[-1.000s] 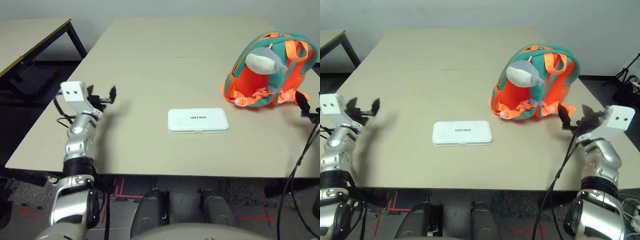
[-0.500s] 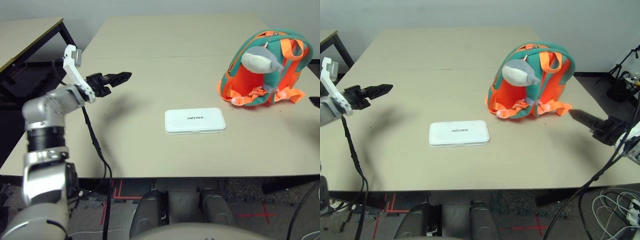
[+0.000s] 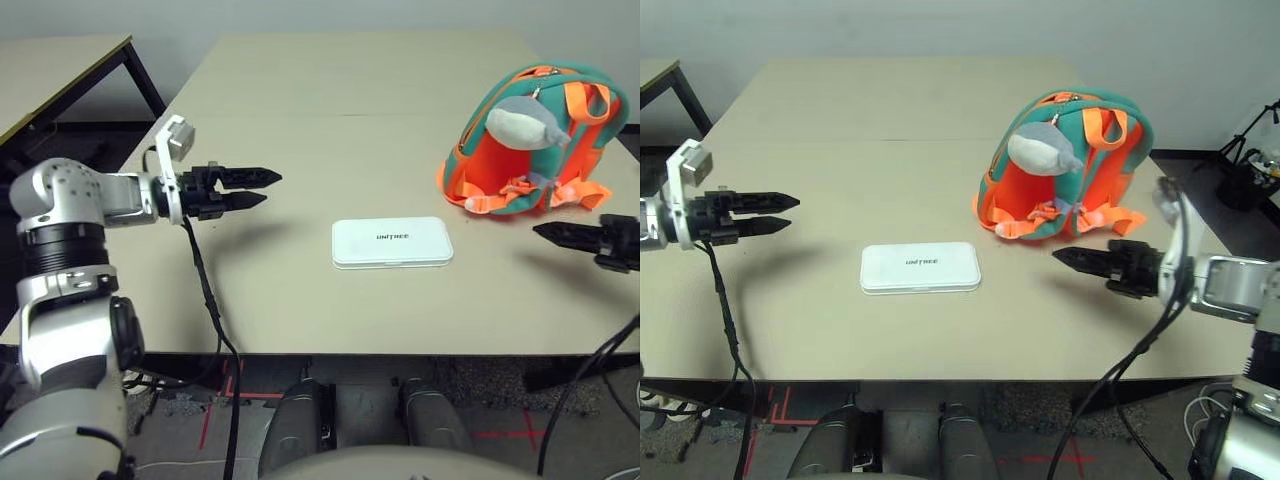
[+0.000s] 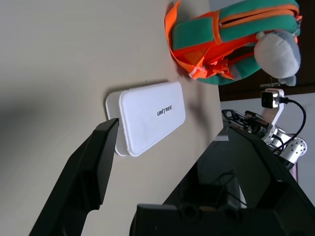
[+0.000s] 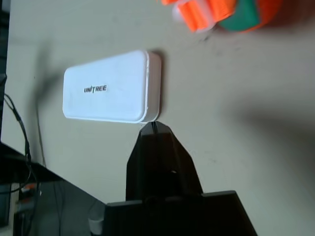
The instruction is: Put the pencil case into the backpack and zip it.
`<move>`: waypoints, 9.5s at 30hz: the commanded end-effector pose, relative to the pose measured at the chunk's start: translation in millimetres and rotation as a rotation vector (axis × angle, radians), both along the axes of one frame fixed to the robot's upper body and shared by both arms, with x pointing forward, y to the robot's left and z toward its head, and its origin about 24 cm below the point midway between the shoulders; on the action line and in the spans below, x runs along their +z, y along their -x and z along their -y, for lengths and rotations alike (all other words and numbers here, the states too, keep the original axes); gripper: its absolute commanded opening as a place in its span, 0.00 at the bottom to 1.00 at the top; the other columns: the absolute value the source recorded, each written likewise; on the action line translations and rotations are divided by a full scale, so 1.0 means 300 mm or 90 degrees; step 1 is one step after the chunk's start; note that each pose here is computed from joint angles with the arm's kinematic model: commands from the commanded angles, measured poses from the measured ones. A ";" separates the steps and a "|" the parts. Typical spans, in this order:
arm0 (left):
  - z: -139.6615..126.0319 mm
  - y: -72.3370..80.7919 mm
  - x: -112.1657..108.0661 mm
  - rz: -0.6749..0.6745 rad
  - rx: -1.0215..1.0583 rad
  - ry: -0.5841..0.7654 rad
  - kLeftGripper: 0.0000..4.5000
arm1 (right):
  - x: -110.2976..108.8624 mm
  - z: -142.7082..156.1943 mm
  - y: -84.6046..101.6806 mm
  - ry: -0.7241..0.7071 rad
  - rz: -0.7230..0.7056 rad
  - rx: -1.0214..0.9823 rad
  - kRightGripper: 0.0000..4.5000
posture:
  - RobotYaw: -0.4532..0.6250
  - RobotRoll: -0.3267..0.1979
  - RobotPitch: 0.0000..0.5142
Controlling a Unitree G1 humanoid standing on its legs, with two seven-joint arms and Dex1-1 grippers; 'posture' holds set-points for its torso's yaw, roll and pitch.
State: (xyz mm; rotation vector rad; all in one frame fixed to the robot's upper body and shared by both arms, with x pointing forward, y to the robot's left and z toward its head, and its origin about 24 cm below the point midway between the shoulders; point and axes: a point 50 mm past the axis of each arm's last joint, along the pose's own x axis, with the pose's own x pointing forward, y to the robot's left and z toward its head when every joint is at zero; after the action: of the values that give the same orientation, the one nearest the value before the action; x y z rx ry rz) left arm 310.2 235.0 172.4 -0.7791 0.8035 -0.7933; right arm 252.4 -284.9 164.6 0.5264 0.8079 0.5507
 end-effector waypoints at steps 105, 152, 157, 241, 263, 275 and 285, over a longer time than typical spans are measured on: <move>0.195 -0.035 -0.232 -0.129 -0.194 0.046 0.79 | -0.147 -0.339 -0.205 0.107 0.064 0.122 0.04 | 0.30 0.62 0.14; 0.118 -0.071 0.256 0.447 -0.034 -0.048 0.31 | 0.197 -0.085 0.040 0.333 0.410 -0.154 1.00 | 0.29 0.62 0.22; 0.105 -0.070 0.257 0.452 -0.008 -0.045 0.31 | 0.179 -0.065 -0.032 0.330 0.424 -0.192 1.00 | 0.33 0.62 0.23; 0.222 -0.202 0.332 0.503 -0.102 -0.002 0.31 | 0.223 -0.233 0.353 0.317 0.435 -0.193 0.06 | 0.11 0.62 0.25; 0.246 -0.134 0.553 0.752 -0.415 -0.332 0.31 | 0.135 -0.144 0.231 0.354 0.554 -0.175 0.06 | 0.23 0.62 0.25; 0.357 -0.199 0.530 0.780 -0.493 -0.298 0.31 | 0.148 -0.153 0.251 0.370 0.572 -0.188 0.06 | 0.14 0.62 0.27; 0.400 -0.197 0.541 0.797 -0.530 -0.287 0.31 | 0.153 -0.154 0.245 0.373 0.577 -0.192 0.06 | 0.12 0.62 0.28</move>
State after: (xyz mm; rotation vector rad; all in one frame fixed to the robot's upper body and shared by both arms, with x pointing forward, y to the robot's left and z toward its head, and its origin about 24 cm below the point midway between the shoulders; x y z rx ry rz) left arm 372.0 120.7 324.8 0.5193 0.1147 -1.4945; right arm 180.2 -239.0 209.2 -0.1547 -0.0027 0.2077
